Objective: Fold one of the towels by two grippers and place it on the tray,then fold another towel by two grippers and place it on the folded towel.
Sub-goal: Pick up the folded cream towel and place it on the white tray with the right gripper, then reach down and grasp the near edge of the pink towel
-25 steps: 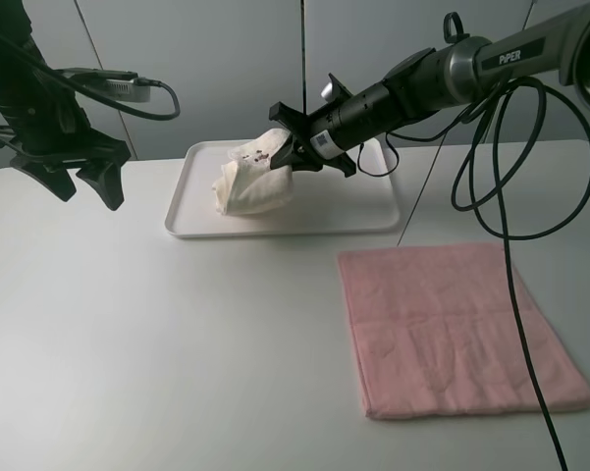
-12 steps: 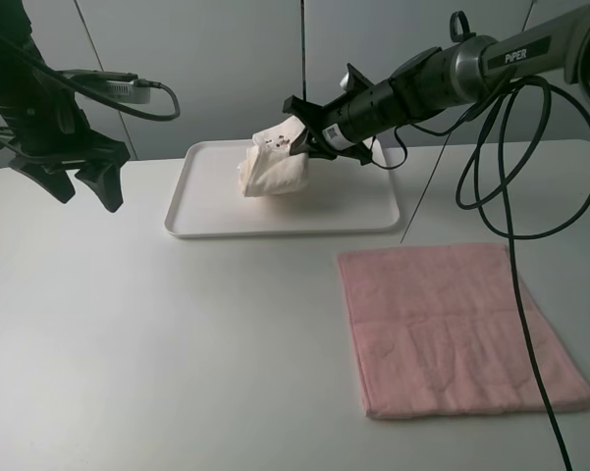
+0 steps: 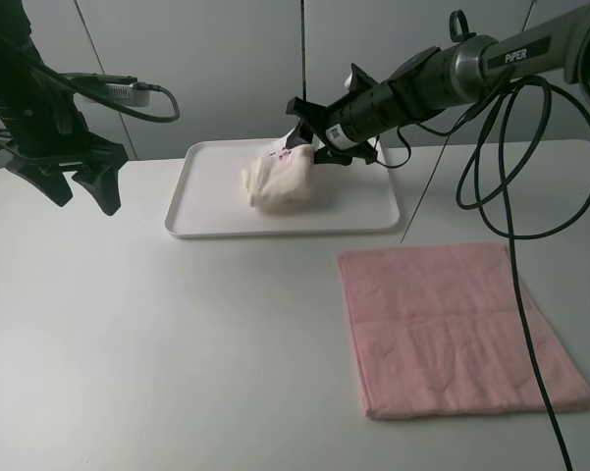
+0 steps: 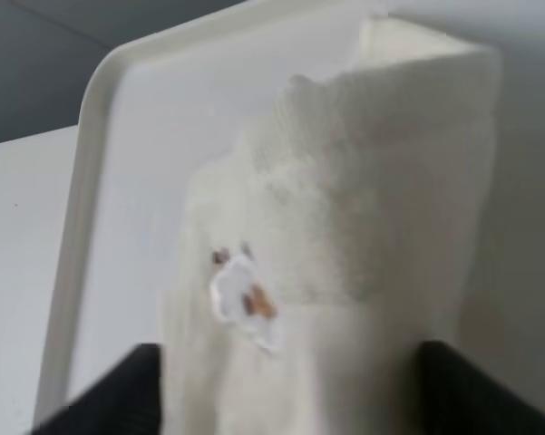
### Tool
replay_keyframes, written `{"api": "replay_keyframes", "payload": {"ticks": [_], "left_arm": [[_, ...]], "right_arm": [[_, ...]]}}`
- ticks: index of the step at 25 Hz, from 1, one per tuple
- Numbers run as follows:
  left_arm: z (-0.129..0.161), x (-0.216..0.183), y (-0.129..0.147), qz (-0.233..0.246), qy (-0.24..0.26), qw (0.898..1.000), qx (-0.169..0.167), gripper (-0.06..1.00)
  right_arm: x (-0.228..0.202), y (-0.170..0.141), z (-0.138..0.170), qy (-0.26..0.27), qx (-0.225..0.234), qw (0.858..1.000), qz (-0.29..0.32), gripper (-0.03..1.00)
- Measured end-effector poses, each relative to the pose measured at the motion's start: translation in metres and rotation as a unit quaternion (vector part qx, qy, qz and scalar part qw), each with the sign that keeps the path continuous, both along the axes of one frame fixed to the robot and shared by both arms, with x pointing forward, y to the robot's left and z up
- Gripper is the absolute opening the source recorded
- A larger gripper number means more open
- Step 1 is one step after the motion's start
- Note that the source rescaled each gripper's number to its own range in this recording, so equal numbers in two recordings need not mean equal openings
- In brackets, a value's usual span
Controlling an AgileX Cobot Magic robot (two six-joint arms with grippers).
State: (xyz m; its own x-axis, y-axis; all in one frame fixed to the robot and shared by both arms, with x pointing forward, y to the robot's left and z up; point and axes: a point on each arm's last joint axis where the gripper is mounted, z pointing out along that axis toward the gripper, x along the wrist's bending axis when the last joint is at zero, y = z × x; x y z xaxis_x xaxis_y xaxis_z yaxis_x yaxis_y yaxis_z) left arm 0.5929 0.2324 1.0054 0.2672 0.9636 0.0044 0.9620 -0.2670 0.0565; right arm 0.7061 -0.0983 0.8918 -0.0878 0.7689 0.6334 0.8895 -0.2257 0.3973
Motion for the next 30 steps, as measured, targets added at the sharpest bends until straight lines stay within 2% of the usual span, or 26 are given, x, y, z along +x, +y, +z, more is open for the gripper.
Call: {"api": "replay_keyframes", "payload": {"ticks": [1,2,4,6,9,13,18,23,30], "left_arm": [[0.0,0.0,0.0,0.0,0.001,1.0,0.0,0.84],[0.0,0.0,0.0,0.0,0.001,1.0,0.0,0.84],[0.0,0.0,0.0,0.0,0.001,1.0,0.0,0.84],[0.0,0.0,0.0,0.0,0.001,1.0,0.0,0.84],[0.0,0.0,0.0,0.0,0.001,1.0,0.0,0.84],[0.0,0.0,0.0,-0.003,0.002,1.0,0.001,0.84],[0.0,-0.001,-0.001,-0.021,0.006,1.0,0.002,0.84],[0.0,-0.006,-0.022,-0.081,0.006,0.997,0.007,0.84],[0.0,-0.02,-0.074,-0.184,-0.015,0.983,0.013,0.84]], "right_arm": [[0.0,0.0,0.0,0.0,-0.001,1.0,0.0,0.87],[0.0,0.0,0.0,0.002,-0.002,1.0,0.0,0.94],[-0.001,-0.001,0.0,0.002,-0.013,1.0,0.005,0.99],[-0.002,-0.003,0.003,-0.004,-0.039,0.999,0.018,1.0],[-0.006,-0.01,0.015,-0.024,-0.105,0.992,0.059,1.0],[-0.016,-0.021,0.049,-0.056,-0.192,0.973,0.12,1.0],[-0.034,-0.034,0.092,-0.062,-0.265,0.946,0.178,1.0],[-0.066,-0.049,0.111,-0.054,-0.299,0.933,0.195,1.0],[-0.14,-0.078,0.114,-0.023,-0.321,0.923,0.212,0.97]]}}
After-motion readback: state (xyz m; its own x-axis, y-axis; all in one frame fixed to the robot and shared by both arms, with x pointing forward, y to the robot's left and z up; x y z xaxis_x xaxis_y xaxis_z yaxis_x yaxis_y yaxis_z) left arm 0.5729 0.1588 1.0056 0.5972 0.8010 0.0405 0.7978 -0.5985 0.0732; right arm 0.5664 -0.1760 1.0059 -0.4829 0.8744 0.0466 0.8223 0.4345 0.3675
